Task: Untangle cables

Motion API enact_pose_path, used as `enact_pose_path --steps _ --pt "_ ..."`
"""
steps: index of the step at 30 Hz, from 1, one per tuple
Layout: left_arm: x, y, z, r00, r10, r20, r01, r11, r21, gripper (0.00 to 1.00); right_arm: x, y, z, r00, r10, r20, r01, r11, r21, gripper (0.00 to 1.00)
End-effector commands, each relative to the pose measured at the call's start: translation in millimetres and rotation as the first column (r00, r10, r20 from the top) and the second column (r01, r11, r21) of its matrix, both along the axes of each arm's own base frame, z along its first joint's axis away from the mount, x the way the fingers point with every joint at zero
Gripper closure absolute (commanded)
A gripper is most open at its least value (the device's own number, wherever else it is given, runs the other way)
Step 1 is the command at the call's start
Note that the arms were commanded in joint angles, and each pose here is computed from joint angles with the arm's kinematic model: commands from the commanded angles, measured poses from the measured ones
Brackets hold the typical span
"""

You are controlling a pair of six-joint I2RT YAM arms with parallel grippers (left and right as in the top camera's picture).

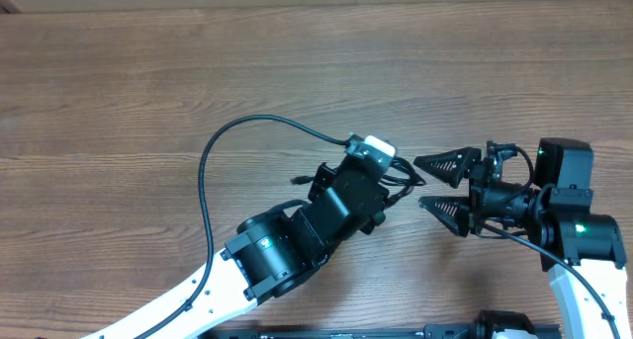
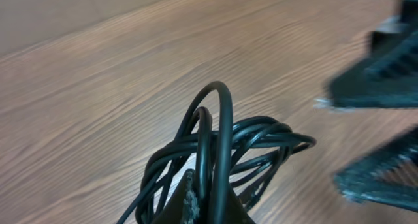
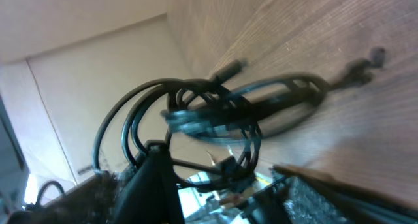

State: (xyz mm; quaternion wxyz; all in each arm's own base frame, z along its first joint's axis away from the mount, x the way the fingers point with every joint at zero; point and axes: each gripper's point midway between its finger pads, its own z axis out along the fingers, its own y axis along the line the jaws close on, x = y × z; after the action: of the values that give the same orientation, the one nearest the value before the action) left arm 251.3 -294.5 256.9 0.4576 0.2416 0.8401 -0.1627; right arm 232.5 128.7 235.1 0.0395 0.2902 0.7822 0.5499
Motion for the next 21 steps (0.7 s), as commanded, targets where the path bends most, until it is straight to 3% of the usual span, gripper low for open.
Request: enact_pose_path --steps 1,6,8,12,18,19,20,21 --pt "-11 -21 4 0.990 -0.138 0.001 0.138 0.990 -0.020 0.96 7 -5 7 0.999 -0.040 0.023 0.040 0.999 -0.016 0.31" --pt "-26 -45 15 0.953 -0.301 0.032 0.302 0.951 -0.062 0.96 17 -17 -5 0.993 -0.112 0.026 0.114 0.988 -0.102 0.34" --pt "-36 -53 16 0.928 -0.371 0.031 0.372 0.925 -0.074 0.96 19 -20 -8 0.991 -0.128 0.026 0.131 0.984 -0.123 0.42" --pt "-38 -54 17 0.923 -0.384 0.029 0.385 0.919 -0.082 0.96 21 -24 -13 0.989 -0.147 0.029 0.150 0.976 -0.156 0.54" --pt "-17 -39 19 0.971 -0.235 0.051 0.239 0.969 -0.067 0.96 19 -24 -13 0.992 -0.109 0.070 0.120 0.976 -0.180 0.76" --pt "-12 -35 19 0.981 -0.190 0.049 0.193 0.978 -0.073 0.96 19 -24 -13 0.992 -0.100 0.081 0.114 0.976 -0.185 0.83" --pt "-4 -28 20 0.992 -0.117 0.049 0.121 0.989 -0.083 0.96 18 -23 -14 0.992 -0.083 0.093 0.100 0.976 -0.194 0.96" --pt "1 -23 21 0.996 -0.072 0.049 0.077 0.993 -0.091 0.96 17 -23 -14 0.992 -0.066 0.107 0.087 0.975 -0.203 0.96"
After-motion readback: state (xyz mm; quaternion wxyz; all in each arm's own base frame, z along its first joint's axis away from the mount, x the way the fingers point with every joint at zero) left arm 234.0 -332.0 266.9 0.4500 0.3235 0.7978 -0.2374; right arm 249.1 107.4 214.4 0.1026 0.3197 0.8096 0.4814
